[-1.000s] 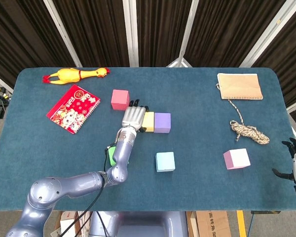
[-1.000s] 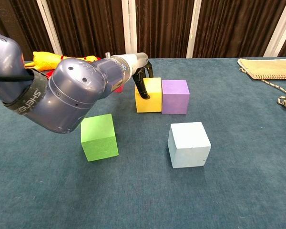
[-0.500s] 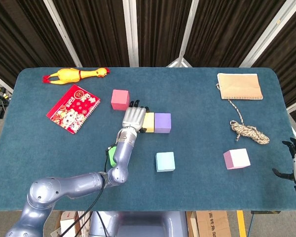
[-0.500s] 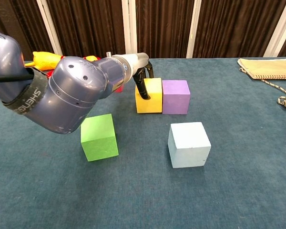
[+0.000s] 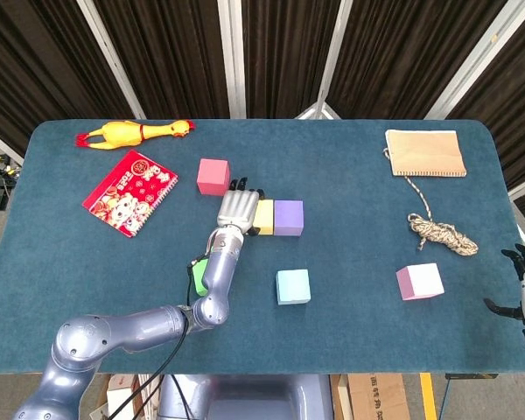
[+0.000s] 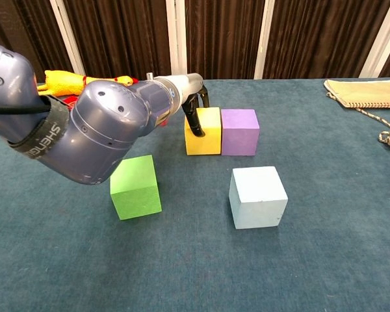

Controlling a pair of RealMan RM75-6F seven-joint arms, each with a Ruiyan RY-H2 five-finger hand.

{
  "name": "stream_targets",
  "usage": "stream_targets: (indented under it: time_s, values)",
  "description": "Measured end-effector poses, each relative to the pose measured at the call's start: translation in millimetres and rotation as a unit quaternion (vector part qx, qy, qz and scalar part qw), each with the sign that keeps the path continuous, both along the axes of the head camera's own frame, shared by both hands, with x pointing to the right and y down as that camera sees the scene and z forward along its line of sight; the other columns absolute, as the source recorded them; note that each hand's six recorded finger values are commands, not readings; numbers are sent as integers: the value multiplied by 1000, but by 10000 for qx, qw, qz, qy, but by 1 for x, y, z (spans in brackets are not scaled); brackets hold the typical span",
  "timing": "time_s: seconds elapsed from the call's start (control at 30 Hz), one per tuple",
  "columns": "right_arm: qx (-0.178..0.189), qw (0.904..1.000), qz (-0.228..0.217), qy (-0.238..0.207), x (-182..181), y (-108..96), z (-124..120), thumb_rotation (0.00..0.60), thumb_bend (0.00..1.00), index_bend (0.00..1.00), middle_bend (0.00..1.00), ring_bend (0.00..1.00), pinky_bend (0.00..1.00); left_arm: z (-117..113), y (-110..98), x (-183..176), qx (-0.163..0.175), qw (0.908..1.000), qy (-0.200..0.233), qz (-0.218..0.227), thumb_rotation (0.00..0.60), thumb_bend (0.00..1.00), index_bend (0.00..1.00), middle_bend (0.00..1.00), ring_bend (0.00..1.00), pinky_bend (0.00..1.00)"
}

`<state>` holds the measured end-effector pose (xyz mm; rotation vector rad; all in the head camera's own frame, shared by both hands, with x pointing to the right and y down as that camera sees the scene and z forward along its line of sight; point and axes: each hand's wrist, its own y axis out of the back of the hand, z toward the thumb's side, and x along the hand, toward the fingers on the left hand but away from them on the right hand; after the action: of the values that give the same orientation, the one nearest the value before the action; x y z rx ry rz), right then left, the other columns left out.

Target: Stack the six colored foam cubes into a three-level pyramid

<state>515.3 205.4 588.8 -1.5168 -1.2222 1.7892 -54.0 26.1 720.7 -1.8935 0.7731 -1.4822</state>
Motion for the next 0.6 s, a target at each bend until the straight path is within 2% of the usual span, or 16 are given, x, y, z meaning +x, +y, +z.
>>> stream_targets:
  time_s: [0.6]
  values:
    - [-9, 10000, 5, -15, 0, 0, 1, 600, 180, 182, 99, 76, 40, -1, 0, 3, -19, 10000, 38, -33, 600, 341, 331, 351, 47, 11]
